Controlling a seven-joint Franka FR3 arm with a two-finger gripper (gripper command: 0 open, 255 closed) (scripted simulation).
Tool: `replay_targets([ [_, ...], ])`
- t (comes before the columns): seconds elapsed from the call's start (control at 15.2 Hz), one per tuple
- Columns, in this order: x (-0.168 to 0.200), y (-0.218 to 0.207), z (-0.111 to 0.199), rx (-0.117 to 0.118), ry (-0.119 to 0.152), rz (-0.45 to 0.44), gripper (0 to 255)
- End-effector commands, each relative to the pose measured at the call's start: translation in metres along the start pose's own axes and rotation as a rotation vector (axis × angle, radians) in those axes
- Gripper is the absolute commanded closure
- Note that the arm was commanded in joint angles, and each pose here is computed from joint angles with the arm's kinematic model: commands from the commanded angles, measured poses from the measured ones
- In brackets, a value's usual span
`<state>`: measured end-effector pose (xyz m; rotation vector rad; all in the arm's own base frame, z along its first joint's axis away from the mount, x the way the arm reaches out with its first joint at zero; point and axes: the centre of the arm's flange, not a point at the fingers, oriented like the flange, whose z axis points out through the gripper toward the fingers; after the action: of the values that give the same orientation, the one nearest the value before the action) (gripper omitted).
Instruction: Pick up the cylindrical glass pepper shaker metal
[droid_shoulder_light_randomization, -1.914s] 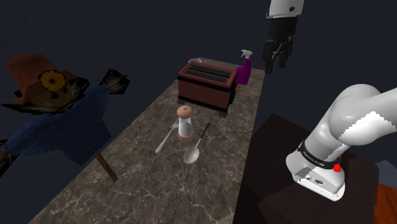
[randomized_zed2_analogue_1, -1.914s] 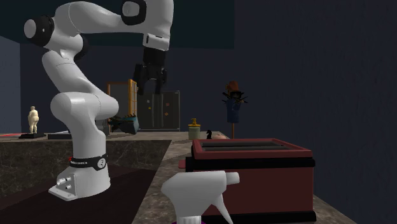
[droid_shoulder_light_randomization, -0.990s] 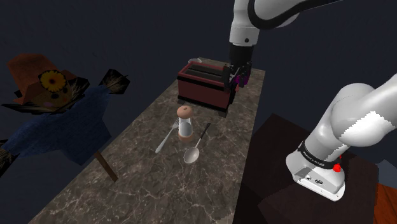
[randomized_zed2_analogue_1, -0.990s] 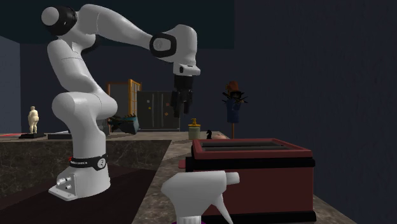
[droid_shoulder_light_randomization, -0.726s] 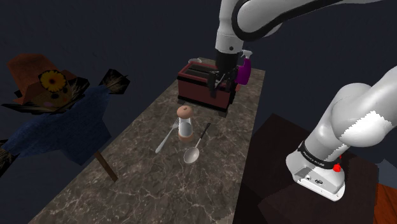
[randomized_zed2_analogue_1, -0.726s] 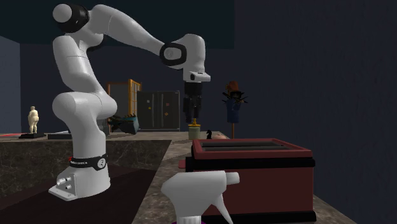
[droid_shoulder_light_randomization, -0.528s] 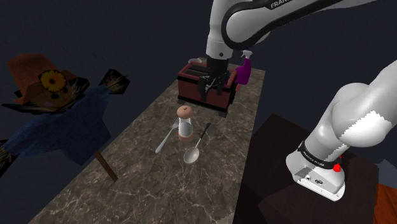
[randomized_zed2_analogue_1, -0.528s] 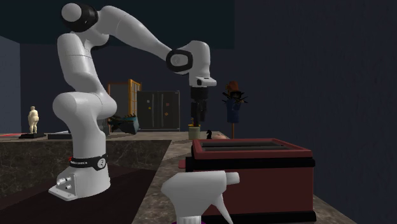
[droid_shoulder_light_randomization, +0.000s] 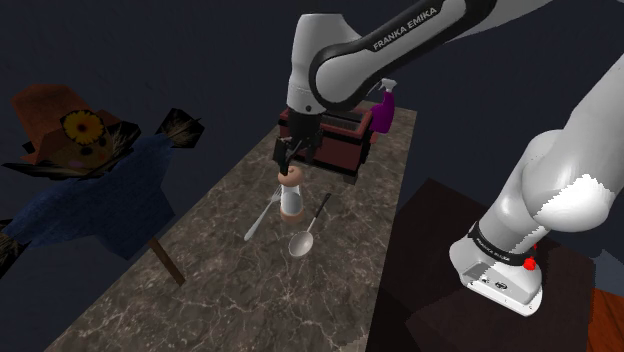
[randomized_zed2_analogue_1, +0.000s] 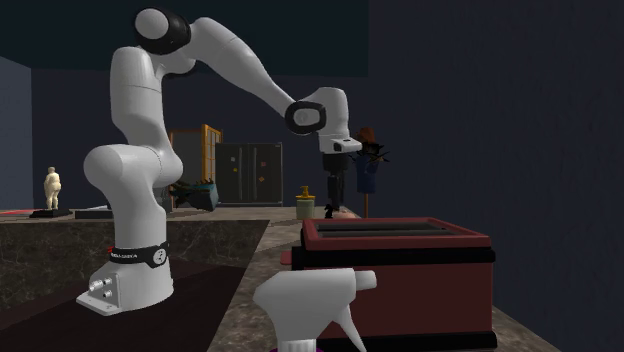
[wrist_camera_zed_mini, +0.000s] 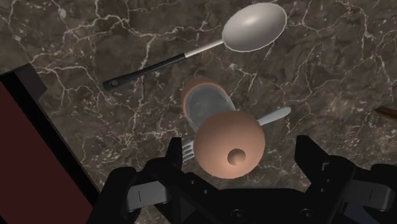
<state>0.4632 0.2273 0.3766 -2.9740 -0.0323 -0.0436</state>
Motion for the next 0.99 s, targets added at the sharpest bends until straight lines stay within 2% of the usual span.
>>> replay_targets([
  [0.0, 0.002, -0.002, 0.010, 0.001, 0.005, -0.002, 0],
  [0.46, 0.001, 0.003, 0.039, 0.001, 0.005, -0.002, 0],
  [0.53, 0.001, 0.002, 0.040, 0.001, 0.005, -0.002, 255],
  [0.92, 0.001, 0.003, 0.040, 0.001, 0.005, -0.002, 255],
])
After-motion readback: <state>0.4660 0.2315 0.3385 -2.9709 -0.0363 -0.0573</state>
